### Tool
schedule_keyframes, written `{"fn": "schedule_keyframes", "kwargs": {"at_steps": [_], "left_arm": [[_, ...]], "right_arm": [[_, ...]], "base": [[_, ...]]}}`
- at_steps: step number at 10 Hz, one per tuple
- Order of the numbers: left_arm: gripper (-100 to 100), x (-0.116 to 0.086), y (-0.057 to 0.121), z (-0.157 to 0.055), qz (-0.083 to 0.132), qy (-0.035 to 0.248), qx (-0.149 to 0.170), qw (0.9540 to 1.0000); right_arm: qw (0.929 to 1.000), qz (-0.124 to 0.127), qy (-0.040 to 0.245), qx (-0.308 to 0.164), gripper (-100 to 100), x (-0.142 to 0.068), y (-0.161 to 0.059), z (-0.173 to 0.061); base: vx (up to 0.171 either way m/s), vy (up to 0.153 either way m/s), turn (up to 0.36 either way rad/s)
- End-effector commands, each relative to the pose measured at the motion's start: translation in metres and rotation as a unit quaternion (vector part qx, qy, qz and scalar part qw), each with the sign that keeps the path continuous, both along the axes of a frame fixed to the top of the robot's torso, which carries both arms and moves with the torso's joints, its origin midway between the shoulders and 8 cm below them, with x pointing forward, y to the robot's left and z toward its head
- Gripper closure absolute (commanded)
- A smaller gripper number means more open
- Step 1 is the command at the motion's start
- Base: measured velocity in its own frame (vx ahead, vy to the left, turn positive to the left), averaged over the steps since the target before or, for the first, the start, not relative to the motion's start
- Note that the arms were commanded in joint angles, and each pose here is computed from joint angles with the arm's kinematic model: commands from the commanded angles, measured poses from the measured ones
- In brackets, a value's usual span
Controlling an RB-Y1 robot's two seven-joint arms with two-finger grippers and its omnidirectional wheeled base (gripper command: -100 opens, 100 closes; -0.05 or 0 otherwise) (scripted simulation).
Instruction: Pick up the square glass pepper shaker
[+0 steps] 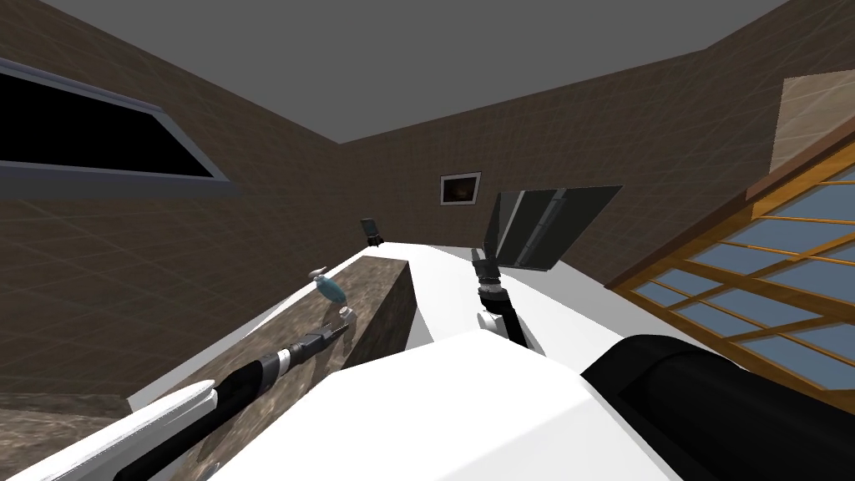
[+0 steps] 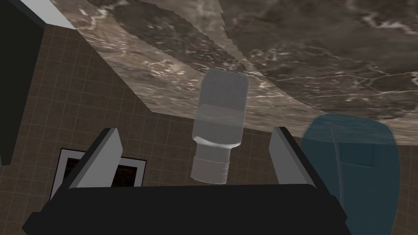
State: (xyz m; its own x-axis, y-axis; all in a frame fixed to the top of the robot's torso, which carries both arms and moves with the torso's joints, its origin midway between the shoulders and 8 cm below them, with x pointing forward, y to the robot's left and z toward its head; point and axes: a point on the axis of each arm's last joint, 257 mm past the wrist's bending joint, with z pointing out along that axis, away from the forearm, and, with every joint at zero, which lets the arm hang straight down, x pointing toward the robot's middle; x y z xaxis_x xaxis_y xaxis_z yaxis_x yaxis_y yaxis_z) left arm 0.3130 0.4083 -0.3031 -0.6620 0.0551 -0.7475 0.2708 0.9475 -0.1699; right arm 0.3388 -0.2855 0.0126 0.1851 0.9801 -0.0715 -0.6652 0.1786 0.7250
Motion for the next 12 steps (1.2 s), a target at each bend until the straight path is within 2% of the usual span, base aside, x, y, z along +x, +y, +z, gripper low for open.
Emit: {"fn": "schedule_keyframes", "kwargs": {"at_steps": [1,6,10,11,12], "left_arm": [[-100,-0.007,0.008,-0.002,-0.002,0.014,0.012,0.9998],[-100,-0.018,0.028,-0.003,-0.009,0.044,0.047,0.9979],[-100,-0.022,0.028,0.002,-0.024,0.060,0.059,0.9962],[-100,-0.022,0.028,0.001,-0.022,0.057,0.057,0.9965],[0,-0.022,0.028,0.001,-0.022,0.057,0.057,0.9965]], "right_arm": [[1.0000,0.000,0.000,0.000,0,0.000,0.000,0.000],[1.0000,0.000,0.000,0.000,0,0.000,0.000,0.000],[1.0000,0.000,0.000,0.000,0,0.000,0.000,0.000],[1.0000,0.000,0.000,0.000,0,0.000,0.000,0.000],[1.0000,0.000,0.000,0.000,0,0.000,0.000,0.000]], "base": [[0.009,-0.003,-0.009],[0.016,-0.005,-0.016],[0.091,-0.024,-0.054],[0.047,-0.012,-0.010],[0.009,-0.003,0.002]]}}
